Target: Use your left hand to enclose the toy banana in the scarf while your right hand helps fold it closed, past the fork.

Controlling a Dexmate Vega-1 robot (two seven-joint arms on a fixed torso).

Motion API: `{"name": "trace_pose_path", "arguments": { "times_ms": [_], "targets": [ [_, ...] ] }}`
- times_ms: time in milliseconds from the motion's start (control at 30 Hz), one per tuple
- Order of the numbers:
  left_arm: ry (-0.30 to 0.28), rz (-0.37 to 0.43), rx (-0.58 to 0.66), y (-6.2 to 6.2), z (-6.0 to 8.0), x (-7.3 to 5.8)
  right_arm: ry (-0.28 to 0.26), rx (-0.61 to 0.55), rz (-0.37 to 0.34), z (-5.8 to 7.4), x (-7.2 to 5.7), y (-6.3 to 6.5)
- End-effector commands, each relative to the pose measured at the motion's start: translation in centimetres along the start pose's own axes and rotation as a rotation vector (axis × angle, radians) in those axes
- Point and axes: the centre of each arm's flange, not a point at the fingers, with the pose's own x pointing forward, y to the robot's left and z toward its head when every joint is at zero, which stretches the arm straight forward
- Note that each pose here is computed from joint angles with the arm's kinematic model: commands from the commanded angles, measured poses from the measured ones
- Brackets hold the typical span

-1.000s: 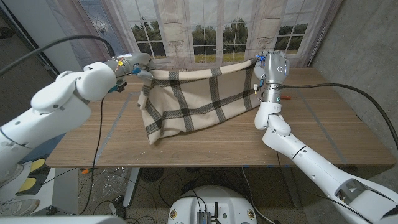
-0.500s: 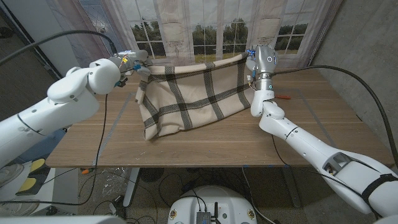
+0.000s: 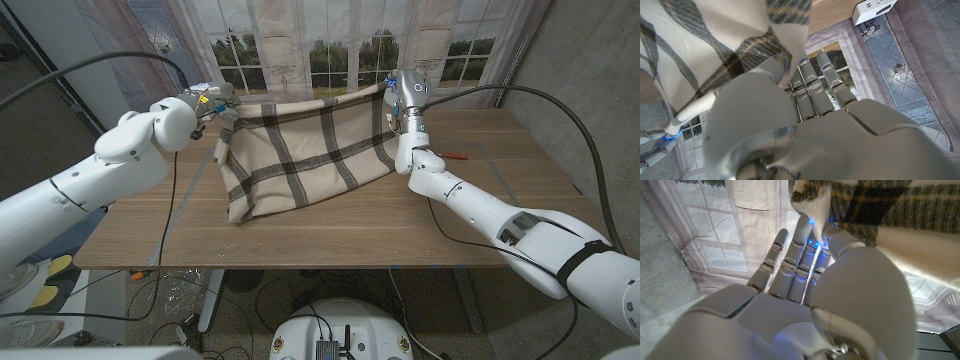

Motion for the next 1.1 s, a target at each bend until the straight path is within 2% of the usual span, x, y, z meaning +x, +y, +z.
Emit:
{"name": "trace_pose_path", "arguments": {
  "times_ms": [33,200,467,733,867,1100],
  "targets": [
    [0.061,-0.009,-0.007,-1.6,-1.4,1.8,0.041,-0.05,0.098,0.1,2.4,2.2],
    [0.081,-0.031,-0.012,-2.1,-1.8,2.3,0.085,-0.072,0.153,-0.3,2.8,2.2],
    [0.104,-0.102,-0.015,-2.9,-2.4,2.9,0.132,-0.118,0.272,-1.0,3.2,1.7],
    [0.154,-0.123,0.025,-3.5,-2.5,3.1,0.179,-0.128,0.289,-1.7,2.8,0.7],
    [0.132,-0.139,0.022,-3.9,-2.0,3.0,0.19,-0.125,0.286,-2.3,2.2,0.1],
    [0.079,-0.174,0.008,-4.9,-0.7,2.8,0.175,-0.118,0.305,-3.0,0.6,-0.4]
  ]
}}
